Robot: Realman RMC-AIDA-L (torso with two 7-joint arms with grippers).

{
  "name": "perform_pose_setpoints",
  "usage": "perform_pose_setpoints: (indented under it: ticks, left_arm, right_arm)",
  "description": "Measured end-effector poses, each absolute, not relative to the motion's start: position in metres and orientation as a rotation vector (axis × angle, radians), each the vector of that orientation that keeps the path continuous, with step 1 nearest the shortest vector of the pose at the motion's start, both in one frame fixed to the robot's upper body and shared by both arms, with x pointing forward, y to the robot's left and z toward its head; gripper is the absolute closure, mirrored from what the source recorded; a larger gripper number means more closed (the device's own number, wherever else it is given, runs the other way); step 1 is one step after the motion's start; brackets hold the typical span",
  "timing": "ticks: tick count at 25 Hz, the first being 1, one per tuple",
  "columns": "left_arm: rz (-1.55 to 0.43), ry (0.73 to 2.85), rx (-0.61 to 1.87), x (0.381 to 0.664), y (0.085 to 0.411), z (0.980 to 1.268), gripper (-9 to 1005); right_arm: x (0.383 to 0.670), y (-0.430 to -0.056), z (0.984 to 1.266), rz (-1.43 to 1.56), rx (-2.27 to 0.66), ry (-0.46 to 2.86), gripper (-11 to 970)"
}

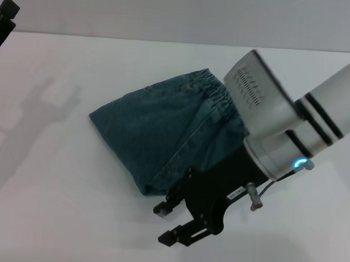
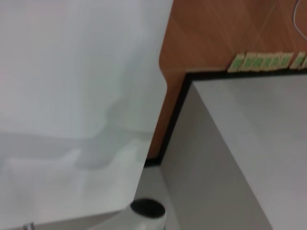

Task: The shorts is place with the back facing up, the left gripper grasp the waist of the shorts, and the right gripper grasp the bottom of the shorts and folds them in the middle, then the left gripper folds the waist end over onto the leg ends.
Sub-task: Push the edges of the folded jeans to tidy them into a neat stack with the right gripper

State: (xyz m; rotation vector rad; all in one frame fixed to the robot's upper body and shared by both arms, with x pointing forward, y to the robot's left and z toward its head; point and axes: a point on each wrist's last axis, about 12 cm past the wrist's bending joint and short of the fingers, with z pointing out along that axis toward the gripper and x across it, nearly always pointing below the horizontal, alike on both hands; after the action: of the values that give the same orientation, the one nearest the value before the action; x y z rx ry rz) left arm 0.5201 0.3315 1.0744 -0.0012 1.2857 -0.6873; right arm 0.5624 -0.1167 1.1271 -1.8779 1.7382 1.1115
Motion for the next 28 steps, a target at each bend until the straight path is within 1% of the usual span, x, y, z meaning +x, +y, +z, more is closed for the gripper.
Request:
perform_pose_setpoints:
  ticks: [8,28]
  left_arm:
    - [-0.687,1.294,-0.015,0.52,0.331,1.072,176]
    - [-0.688,1.298,-0.017,0.521,0.331,1.072,176]
  right_arm:
    - [0.561,-0.104,1.113,0.983,-1.951,1.773,473]
    - [0.568,-0.075,1.101,0.754,-1.966,1.711,473]
